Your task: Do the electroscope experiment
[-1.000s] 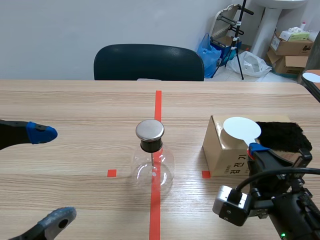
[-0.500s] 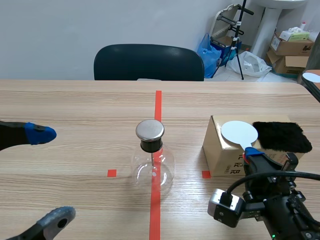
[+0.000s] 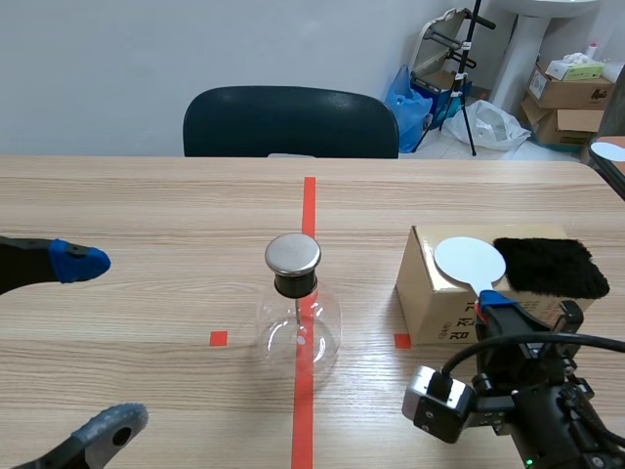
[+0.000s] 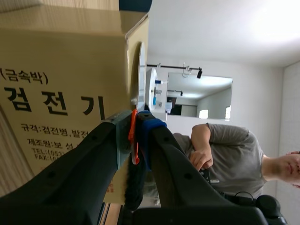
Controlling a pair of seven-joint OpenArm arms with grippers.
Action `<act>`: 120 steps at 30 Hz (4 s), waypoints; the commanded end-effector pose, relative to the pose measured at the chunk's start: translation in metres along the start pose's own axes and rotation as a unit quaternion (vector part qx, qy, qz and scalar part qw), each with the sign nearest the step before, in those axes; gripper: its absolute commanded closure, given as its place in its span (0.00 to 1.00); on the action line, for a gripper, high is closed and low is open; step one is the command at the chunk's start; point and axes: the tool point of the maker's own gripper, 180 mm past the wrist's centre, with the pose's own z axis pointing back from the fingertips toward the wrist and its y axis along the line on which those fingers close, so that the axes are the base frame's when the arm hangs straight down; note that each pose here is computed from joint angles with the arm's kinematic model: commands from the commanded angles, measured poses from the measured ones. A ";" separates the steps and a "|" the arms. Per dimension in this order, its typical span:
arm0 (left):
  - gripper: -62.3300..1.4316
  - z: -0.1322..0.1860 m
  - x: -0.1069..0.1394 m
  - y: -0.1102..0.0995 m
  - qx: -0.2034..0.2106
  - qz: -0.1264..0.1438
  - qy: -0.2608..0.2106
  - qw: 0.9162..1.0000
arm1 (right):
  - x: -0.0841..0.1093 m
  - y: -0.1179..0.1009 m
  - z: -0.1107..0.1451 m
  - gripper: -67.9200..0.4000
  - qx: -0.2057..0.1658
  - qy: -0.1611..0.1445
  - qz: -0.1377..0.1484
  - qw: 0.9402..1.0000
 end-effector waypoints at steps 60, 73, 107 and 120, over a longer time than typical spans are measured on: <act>0.00 -0.001 0.005 -0.001 0.003 0.007 -0.013 1.000 | -0.003 -0.012 -0.002 0.00 -0.033 0.016 -0.010 0.999; 0.00 -0.001 0.005 -0.001 0.003 0.007 -0.013 1.000 | -0.003 -0.012 -0.002 0.00 -0.034 0.016 -0.009 0.999; 0.00 -0.001 0.004 -0.001 0.002 0.005 -0.010 1.000 | -0.006 -0.013 -0.002 0.00 -0.035 0.020 -0.007 0.999; 0.00 -0.001 0.004 -0.001 0.002 0.005 -0.010 1.000 | -0.006 -0.013 -0.002 0.00 -0.035 0.020 -0.007 0.999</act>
